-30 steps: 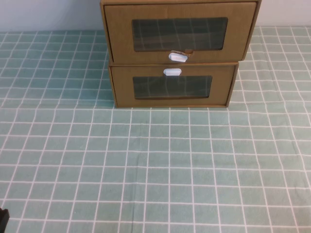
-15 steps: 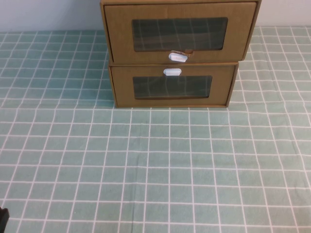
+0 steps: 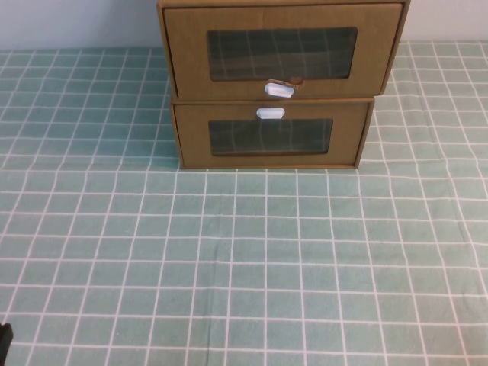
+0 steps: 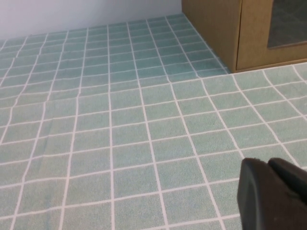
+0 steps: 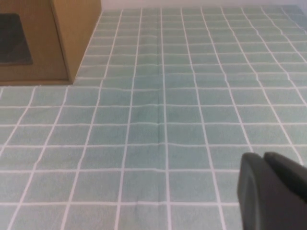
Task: Open the shoe box
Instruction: 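Pull the top drawer of the cardboard box fully open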
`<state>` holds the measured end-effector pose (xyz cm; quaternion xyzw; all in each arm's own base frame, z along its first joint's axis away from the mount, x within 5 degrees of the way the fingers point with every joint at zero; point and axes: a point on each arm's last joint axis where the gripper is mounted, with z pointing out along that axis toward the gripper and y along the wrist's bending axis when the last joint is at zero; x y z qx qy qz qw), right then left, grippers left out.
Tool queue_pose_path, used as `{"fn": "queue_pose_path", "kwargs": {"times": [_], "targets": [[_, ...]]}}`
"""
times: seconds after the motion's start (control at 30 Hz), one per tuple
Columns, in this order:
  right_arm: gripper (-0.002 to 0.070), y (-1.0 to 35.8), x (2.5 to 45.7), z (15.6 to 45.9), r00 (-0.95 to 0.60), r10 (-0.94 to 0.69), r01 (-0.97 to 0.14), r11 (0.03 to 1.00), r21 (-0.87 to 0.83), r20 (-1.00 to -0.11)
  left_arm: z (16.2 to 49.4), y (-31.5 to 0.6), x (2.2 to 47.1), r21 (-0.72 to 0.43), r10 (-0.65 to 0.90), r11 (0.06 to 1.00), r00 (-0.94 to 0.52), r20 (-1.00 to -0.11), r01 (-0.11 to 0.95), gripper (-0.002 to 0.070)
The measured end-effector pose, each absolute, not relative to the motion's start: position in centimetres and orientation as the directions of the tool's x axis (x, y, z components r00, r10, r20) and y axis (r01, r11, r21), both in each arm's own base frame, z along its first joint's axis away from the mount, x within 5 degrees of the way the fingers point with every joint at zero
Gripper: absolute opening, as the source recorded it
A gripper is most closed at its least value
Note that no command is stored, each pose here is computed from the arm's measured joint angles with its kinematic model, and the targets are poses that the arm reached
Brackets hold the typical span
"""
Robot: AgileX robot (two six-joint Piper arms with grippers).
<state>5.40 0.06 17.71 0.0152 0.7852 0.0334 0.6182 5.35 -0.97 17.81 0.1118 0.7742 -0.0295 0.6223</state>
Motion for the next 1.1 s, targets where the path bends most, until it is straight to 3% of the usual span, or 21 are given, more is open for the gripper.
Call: {"fn": "queue_pose_path", "kwargs": {"times": [0.27,0.5,0.73,0.93,1.1], "targets": [[-0.0014,0.3,5.6,19.5,-0.044,0.074,-0.055,0.996,0.076,-0.996,18.3,-1.0,5.4,0.094,0.126,0.974,-0.147,-0.981,0.208,-0.0005],[-0.0014,0.6,5.1,22.9,0.323,0.103,-0.126,0.990,0.066,-0.941,21.5,-1.2,5.4,0.026,-0.014,0.977,0.187,-0.982,0.210,-0.0005],[-0.0014,0.9,3.5,25.6,0.620,0.140,-0.183,0.983,0.031,-0.772,25.5,-1.1,3.6,-0.032,-0.193,0.961,0.586,-0.787,0.274,-0.0005],[-0.0014,0.9,2.3,26.8,0.750,0.165,-0.208,0.978,0.007,-0.641,26.4,-0.9,2.7,-0.042,-0.239,0.955,0.683,-0.690,0.293,-0.0005],[-0.0014,0.7,1.1,28.7,0.816,0.226,-0.247,0.968,0.033,-0.532,27.3,-0.3,1.9,-0.151,-0.405,0.907,0.714,-0.571,0.393,-0.0005]]}}
